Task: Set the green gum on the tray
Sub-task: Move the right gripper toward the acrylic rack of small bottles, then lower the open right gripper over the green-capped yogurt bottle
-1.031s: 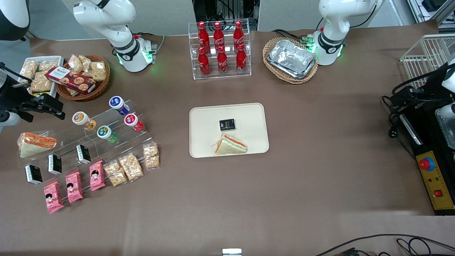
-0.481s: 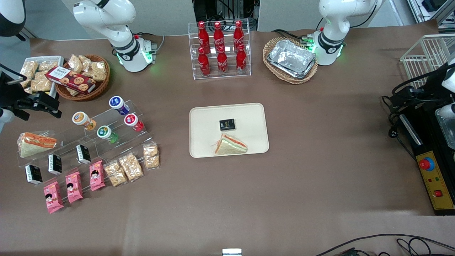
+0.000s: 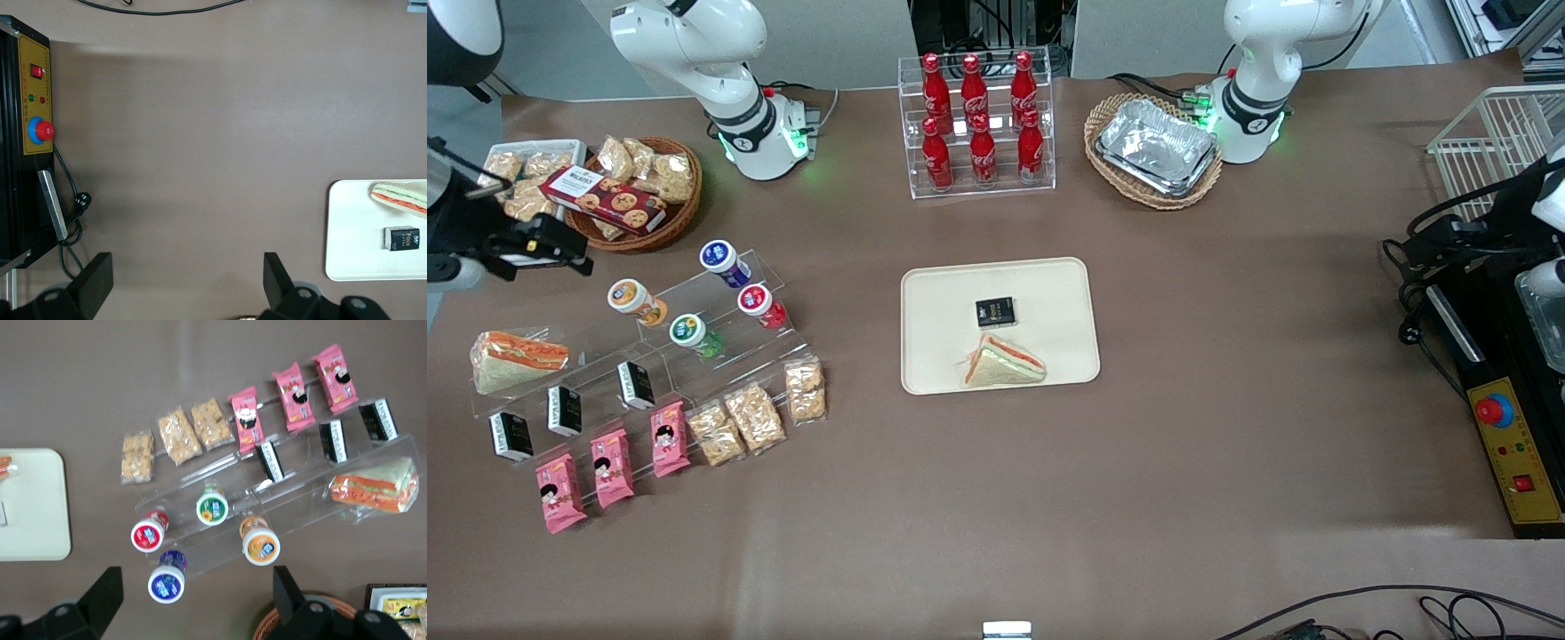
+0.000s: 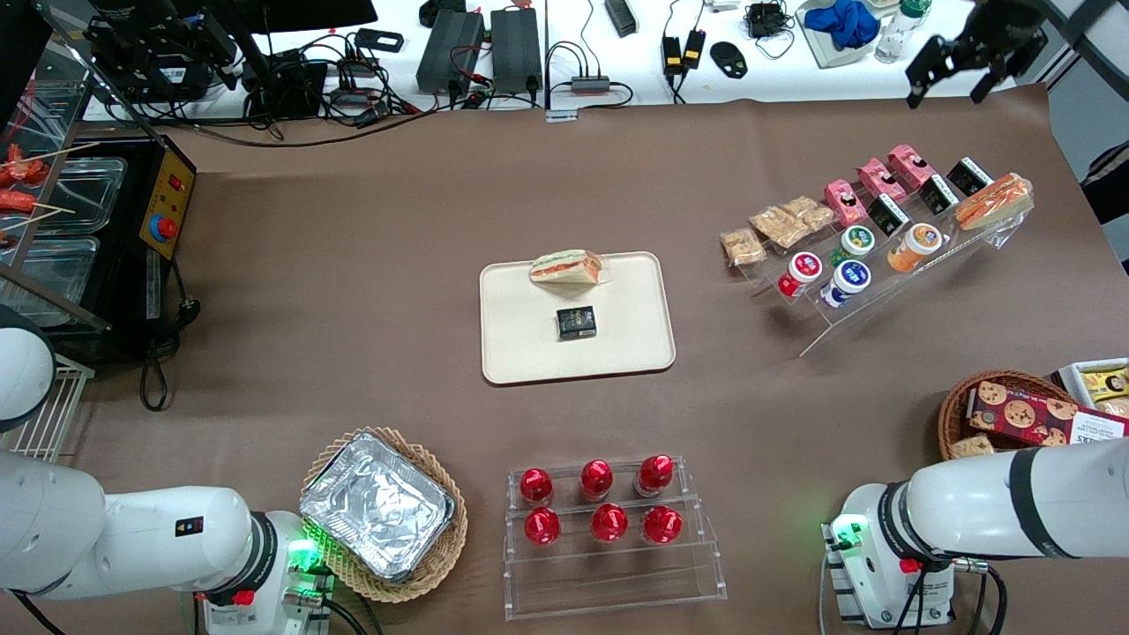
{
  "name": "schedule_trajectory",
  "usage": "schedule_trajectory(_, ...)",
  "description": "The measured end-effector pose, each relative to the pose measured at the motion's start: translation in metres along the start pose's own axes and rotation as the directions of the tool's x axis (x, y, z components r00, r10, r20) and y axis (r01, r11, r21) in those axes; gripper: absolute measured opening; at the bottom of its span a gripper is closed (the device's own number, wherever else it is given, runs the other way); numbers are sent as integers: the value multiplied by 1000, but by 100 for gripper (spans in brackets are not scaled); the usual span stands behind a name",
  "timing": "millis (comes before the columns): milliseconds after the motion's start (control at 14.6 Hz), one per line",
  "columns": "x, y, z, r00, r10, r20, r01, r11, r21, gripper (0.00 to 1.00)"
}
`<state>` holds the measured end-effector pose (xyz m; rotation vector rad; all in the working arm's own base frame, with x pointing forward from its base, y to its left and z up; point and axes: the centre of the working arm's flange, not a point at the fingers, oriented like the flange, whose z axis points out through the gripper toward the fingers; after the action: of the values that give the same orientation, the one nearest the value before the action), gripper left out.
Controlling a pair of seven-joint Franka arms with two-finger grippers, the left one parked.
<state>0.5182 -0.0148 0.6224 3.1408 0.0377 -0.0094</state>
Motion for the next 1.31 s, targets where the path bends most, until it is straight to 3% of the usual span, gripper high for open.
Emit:
schedule_trajectory(412,-52,6,23,1000,-22,14,22,1000,7,100)
schedule_trajectory(687,-49,10,46,999,-41,-12,41,999,7,100)
schedule_trajectory(962,-43,15,104,998,-47,-40,47,999,5,100)
schedule_trajectory(1305,-36,14,176,998,-50,-28,50,999,3,100)
